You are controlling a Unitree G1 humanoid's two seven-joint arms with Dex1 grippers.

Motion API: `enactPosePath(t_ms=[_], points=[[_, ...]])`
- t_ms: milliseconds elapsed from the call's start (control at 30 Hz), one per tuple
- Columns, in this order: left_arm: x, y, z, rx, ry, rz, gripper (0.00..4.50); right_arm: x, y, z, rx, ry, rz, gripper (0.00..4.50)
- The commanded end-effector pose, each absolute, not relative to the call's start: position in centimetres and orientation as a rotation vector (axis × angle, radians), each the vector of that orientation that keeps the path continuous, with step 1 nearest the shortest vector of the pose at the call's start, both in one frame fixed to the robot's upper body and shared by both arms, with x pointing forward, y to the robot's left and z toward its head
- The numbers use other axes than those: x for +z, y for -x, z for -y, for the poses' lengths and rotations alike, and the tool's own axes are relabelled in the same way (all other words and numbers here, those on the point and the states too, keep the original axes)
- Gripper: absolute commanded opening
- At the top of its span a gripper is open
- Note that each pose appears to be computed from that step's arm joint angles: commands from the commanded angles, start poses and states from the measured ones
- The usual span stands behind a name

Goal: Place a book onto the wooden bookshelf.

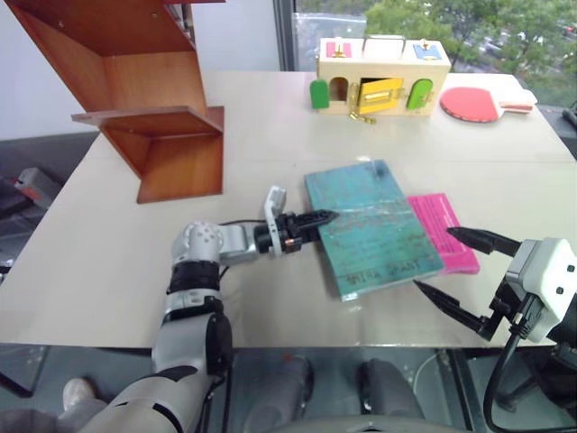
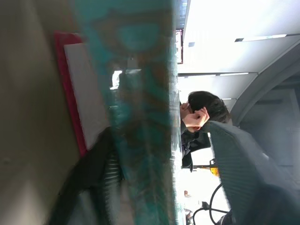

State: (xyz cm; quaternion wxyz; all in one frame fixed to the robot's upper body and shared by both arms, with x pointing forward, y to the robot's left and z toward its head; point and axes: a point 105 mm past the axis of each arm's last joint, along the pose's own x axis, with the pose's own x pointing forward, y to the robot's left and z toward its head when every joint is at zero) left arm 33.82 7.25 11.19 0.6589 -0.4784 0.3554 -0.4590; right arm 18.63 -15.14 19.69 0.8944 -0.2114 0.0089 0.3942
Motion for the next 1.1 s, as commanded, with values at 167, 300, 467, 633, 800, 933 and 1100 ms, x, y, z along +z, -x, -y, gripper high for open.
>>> enactPosePath(t_ms=[167,300,467,633,800,933,1100], points=[[13.1,-33.4,-8.9,-1.097,1.099,-0.773,0.04,20.3,-18.2,14.5,0.834,0.456,0.024,4.50],[14.6,-33.4,-10.1,-1.123,1.108,-0.740,0.04,20.2,-18.3,14.4,0.838,0.455,0.027,4.50],[14.1,-33.8,-10.0,-1.065,1.021,-0.735,0.41,20.1,-18.8,14.1,0.855,0.452,0.037,4.50],[13.4,-33.5,-9.8,-1.050,1.027,-0.752,2.60,20.1,-19.0,13.9,0.865,0.455,0.047,4.50],[13.5,-33.4,-10.7,-1.036,1.056,-0.754,4.05,20.0,-18.9,13.9,0.861,0.452,0.043,4.50],[13.6,-33.3,-10.8,-1.041,1.062,-0.757,4.05,19.9,-18.8,13.9,0.859,0.450,0.042,4.50],[13.4,-33.2,-11.0,-1.036,1.064,-0.766,3.82,19.8,-18.8,13.9,0.856,0.448,0.039,4.50]])
